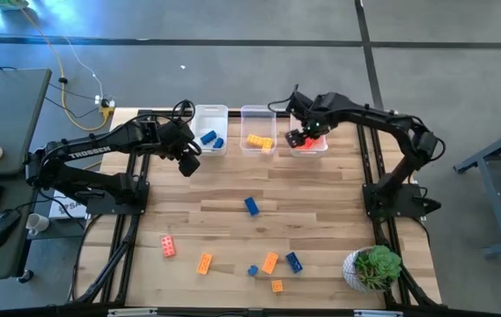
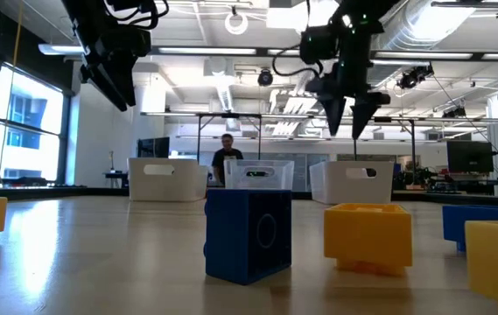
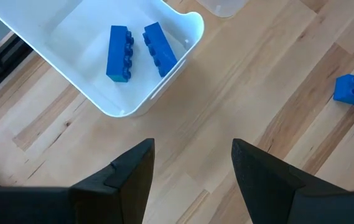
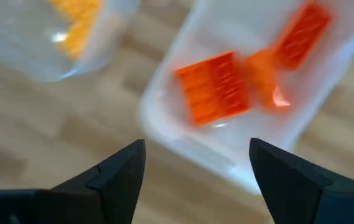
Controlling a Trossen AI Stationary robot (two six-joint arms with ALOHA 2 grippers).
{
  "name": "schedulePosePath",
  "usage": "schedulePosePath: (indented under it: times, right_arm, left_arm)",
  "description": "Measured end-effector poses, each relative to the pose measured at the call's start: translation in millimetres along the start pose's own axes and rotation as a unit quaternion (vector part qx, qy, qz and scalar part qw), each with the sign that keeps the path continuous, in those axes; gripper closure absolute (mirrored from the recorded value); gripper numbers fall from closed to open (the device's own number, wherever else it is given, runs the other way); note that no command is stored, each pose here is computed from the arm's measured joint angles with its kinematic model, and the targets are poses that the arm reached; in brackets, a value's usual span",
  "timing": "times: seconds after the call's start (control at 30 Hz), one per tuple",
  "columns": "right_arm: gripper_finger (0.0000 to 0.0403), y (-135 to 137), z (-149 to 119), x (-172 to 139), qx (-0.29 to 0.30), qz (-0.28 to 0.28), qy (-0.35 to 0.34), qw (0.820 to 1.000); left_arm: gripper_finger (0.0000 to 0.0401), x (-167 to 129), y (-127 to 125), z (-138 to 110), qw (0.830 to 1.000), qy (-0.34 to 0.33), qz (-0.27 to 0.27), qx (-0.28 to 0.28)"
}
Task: Sort & place blocks by color
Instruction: Put the blue game piece into the left white bin
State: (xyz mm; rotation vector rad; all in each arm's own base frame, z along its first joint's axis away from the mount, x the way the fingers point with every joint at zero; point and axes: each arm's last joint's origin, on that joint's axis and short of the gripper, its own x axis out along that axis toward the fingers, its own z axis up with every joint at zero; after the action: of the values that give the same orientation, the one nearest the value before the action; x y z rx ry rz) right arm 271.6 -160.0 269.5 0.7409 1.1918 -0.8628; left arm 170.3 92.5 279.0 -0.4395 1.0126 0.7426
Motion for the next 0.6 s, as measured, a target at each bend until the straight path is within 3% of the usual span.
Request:
schedulePosePath:
  times: [0.27, 0.6]
  right_arm:
    - [0.013, 52, -42, -15, 0.012, 0.06, 0.029, 0.998]
    - [0.013, 109, -112, -28, 0.023, 0.081, 0.058, 0.995]
  left_arm:
    - [0.0201, 0, 0, 0, 1.0, 0.0, 0.0, 0.002]
    - [0.0201, 0, 0, 0, 1.0, 0.0, 0.0, 0.031]
